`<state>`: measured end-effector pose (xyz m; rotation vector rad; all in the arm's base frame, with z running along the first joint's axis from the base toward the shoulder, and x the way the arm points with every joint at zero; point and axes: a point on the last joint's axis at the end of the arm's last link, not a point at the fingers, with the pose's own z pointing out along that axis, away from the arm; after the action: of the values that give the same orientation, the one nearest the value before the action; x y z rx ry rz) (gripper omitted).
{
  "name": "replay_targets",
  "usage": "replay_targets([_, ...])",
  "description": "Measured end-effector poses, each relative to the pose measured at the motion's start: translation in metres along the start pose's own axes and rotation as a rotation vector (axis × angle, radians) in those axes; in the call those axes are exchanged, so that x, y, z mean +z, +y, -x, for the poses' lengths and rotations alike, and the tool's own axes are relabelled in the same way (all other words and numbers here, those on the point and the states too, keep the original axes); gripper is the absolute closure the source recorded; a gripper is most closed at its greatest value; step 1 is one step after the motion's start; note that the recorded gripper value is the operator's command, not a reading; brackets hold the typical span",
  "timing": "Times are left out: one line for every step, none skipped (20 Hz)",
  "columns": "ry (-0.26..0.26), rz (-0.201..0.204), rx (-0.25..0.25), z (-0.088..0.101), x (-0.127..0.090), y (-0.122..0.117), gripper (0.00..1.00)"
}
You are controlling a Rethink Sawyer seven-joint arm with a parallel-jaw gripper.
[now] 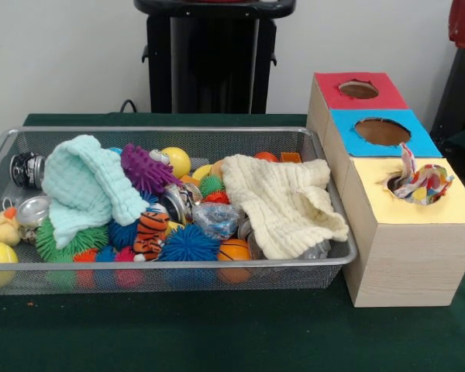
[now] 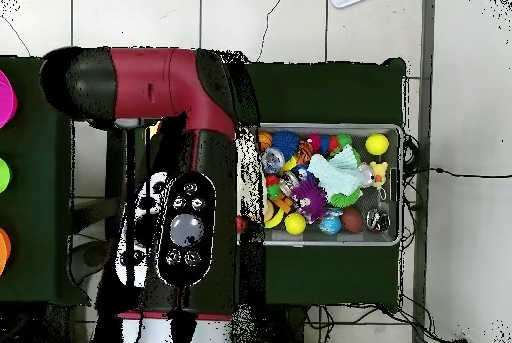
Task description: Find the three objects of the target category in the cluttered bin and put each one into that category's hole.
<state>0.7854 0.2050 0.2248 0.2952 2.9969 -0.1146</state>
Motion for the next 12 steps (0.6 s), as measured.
replay_targets([-0.006,-0.004,0.0,0.001,0.001,-0.003,1.0])
replay_targets([-0.011,-0.009,-0.001,0.003,0.003,-0.005,1.0])
replay_targets([-0.019,-0.011,-0.001,0.004,0.004,-0.008,1.0])
replay_targets([-0.02,-0.012,-0.001,0.005,0.004,-0.008,1.0])
replay_targets([-0.036,-0.013,0.001,0.007,0.006,-0.011,1.0])
replay_targets([-0.044,-0.012,0.003,0.009,0.007,-0.012,1.0])
replay_targets([-0.053,-0.011,0.004,0.01,0.008,-0.014,1.0])
replay_targets([-0.056,-0.01,0.005,0.011,0.009,-0.015,1.0])
replay_targets([-0.07,-0.009,0.008,0.013,0.011,-0.017,1.0])
replay_targets([-0.073,-0.009,0.008,0.013,0.012,-0.017,1.0])
replay_targets([-0.078,-0.008,0.01,0.014,0.014,-0.019,1.0])
replay_targets([-0.083,-0.008,0.011,0.014,0.016,-0.02,1.0])
